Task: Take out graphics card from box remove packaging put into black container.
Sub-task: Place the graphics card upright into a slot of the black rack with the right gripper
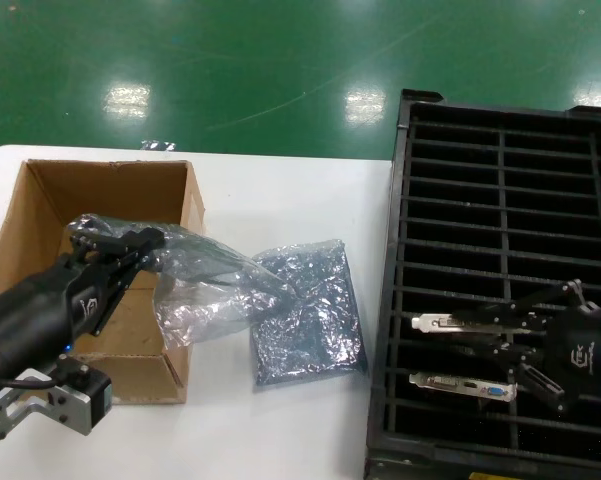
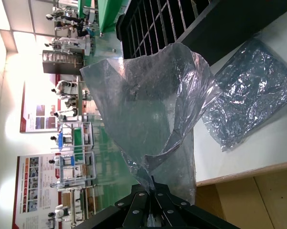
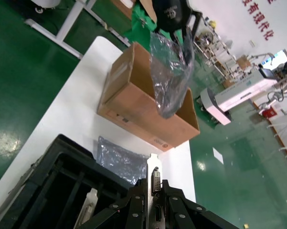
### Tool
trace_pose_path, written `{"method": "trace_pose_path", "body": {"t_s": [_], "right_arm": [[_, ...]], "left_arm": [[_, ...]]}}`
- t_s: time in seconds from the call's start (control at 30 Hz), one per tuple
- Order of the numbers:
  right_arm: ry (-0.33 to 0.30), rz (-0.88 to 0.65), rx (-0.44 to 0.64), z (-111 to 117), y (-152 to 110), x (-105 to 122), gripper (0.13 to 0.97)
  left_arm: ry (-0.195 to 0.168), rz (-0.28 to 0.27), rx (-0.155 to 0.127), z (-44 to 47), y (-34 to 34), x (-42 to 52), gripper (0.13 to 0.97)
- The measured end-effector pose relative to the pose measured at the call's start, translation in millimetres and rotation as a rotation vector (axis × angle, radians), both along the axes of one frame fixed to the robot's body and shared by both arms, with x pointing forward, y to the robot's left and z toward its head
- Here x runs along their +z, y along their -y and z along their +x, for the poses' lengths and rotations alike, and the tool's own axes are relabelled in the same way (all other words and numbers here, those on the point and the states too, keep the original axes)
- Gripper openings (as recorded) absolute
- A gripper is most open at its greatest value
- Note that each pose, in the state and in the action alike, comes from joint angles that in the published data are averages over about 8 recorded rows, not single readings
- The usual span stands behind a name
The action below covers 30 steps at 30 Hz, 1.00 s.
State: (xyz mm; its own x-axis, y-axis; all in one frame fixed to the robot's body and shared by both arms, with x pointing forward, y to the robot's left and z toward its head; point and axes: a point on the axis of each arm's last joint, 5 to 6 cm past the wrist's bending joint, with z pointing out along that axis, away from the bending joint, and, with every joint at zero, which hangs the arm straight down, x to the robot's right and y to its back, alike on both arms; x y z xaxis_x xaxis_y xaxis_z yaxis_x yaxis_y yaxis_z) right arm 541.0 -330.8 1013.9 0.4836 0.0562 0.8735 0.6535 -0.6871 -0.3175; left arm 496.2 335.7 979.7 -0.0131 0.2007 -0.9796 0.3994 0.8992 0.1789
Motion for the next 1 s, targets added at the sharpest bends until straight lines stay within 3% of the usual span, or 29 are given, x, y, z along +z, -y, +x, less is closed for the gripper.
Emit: {"method": "trace_pose_path", "body": {"t_s": [0.43,1.0], "right_arm": [[-0.063,0.023,-0.08,12.6,5.8,-5.8,0.183],[-0.06,0.041,-0.082,-6.6,6.9,5.0,0.183]], "left_arm": [[0.0,0.0,0.0,0.0,0.0,0.0,0.138],[0.0,0.0,0.0,0.0,0.0,0.0,0.138]]}}
